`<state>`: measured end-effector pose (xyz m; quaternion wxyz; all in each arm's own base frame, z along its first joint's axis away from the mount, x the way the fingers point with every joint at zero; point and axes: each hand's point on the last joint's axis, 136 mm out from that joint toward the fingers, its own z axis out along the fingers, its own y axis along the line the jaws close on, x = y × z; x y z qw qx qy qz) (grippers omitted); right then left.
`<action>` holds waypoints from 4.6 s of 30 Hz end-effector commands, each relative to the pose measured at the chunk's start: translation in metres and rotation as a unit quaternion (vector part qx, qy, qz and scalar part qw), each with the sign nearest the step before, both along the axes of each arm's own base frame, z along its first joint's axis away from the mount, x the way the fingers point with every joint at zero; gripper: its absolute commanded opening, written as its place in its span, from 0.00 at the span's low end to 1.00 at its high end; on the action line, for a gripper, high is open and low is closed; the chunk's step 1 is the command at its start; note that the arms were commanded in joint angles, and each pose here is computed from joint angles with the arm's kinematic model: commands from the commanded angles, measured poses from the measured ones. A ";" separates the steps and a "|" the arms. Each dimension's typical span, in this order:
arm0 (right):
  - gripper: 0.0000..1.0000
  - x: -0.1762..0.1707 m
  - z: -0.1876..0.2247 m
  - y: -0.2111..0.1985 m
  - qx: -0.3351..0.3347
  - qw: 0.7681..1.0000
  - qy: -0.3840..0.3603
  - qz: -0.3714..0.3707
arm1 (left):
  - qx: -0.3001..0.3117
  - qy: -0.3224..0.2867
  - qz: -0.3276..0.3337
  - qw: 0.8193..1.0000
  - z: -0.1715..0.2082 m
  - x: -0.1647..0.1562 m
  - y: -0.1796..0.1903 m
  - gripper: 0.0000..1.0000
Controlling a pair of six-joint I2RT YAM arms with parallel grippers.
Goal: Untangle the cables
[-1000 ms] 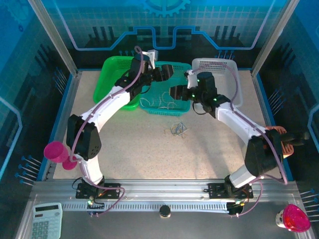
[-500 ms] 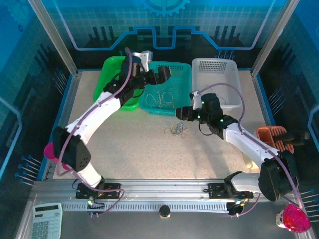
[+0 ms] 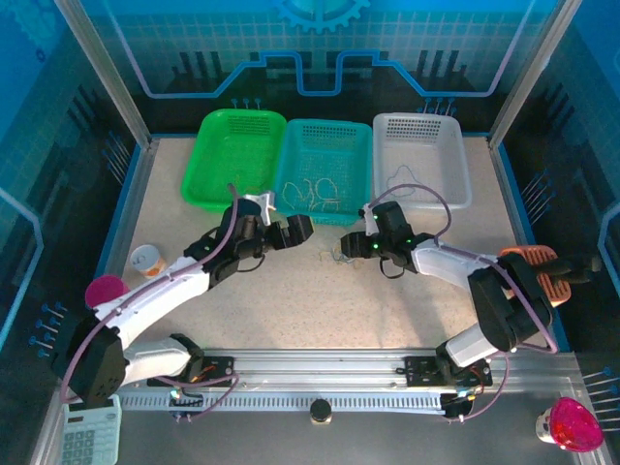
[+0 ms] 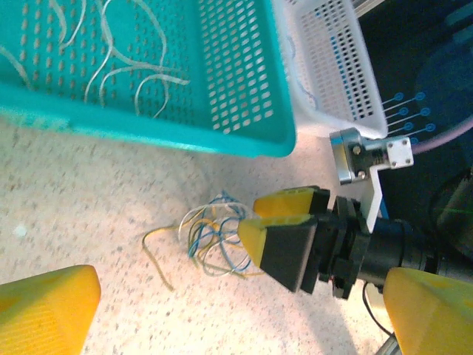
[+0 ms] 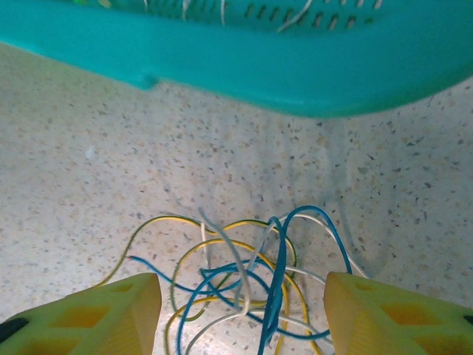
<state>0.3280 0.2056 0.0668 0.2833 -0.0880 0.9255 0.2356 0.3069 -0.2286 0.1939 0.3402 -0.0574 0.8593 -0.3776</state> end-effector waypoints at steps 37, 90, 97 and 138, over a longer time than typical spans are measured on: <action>0.00 -0.053 0.098 0.024 0.174 0.970 -0.150 0.074 | -0.199 0.036 -0.011 0.979 0.007 -0.005 -0.040 0.99; 0.00 -0.033 0.127 0.021 0.223 0.956 -0.158 0.103 | -0.228 -0.004 -0.087 0.970 0.046 -0.024 -0.100 0.84; 0.00 -0.032 0.121 0.023 0.222 0.958 -0.150 0.105 | -0.232 -0.003 -0.084 0.969 0.043 -0.028 -0.111 0.85; 0.00 -0.050 0.109 0.025 0.219 0.960 -0.138 0.110 | -0.231 -0.051 -0.028 0.971 0.035 -0.002 -0.101 0.87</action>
